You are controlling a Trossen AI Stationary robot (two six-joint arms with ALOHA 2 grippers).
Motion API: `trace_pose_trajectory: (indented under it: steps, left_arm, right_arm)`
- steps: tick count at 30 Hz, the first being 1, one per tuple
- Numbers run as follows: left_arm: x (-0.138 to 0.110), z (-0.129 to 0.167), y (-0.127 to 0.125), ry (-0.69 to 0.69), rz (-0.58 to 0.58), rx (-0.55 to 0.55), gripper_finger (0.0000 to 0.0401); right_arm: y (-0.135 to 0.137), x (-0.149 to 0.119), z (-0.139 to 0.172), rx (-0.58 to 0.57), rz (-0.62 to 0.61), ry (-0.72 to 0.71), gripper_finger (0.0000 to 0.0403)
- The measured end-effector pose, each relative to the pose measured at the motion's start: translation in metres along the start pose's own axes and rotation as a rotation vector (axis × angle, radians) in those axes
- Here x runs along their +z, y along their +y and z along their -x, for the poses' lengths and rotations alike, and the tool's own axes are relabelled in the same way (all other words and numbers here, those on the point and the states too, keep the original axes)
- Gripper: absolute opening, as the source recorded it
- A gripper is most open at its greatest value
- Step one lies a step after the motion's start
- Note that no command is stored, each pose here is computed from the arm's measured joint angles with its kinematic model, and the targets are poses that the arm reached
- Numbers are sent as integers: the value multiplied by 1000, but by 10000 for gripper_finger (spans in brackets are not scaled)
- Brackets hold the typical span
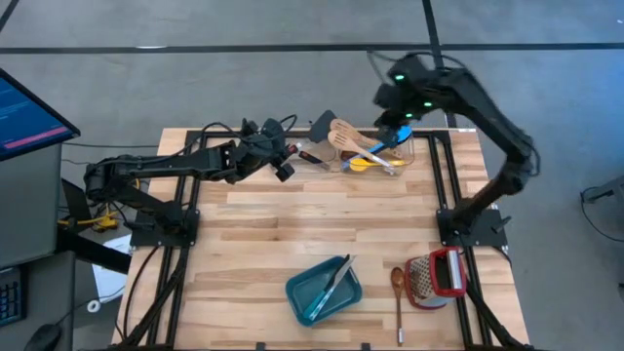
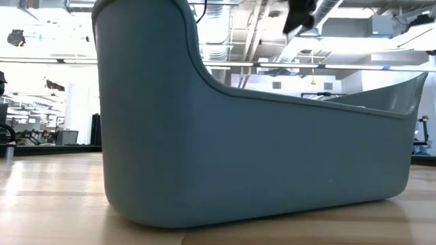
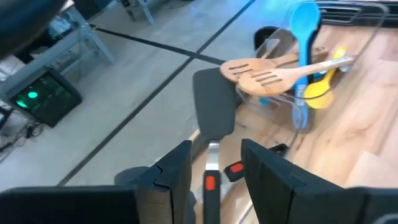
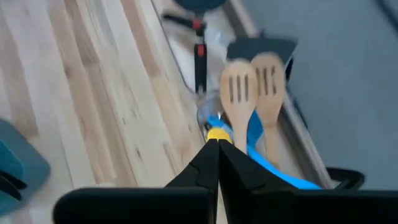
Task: Pick & Place Kitchen Items
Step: Put the wooden serving spoon into the top right transparent bin
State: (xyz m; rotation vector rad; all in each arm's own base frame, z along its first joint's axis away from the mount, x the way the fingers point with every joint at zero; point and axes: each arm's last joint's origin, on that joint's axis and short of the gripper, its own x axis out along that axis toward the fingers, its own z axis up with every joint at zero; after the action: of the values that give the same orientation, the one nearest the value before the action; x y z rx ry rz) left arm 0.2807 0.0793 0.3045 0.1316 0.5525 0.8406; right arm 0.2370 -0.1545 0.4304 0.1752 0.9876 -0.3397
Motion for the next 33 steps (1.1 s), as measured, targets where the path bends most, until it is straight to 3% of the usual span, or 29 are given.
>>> trace_pose_trajectory:
  steps: [9,14,19,25,30,33]
  left_arm:
    - [0,0,-2,-3,4,-71,127]
    - [1,0,-2,-5,6,-72,127]
    - [1,0,-2,-9,82,-73,127]
    - [2,0,-5,-13,115,-157,127]
    - [3,1,-8,-12,138,-250,127]
    - [3,2,-9,-6,169,-290,127]
  right_arm:
    - [26,-30,76,4,-84,-212,2]
    - [45,-46,96,53,-65,-232,1]
    - [57,-55,108,98,-47,-255,1]
    - [69,-56,99,122,-21,-237,1]
    - [78,-69,52,147,-11,-97,0]
    - [84,-86,20,253,-3,12,0]
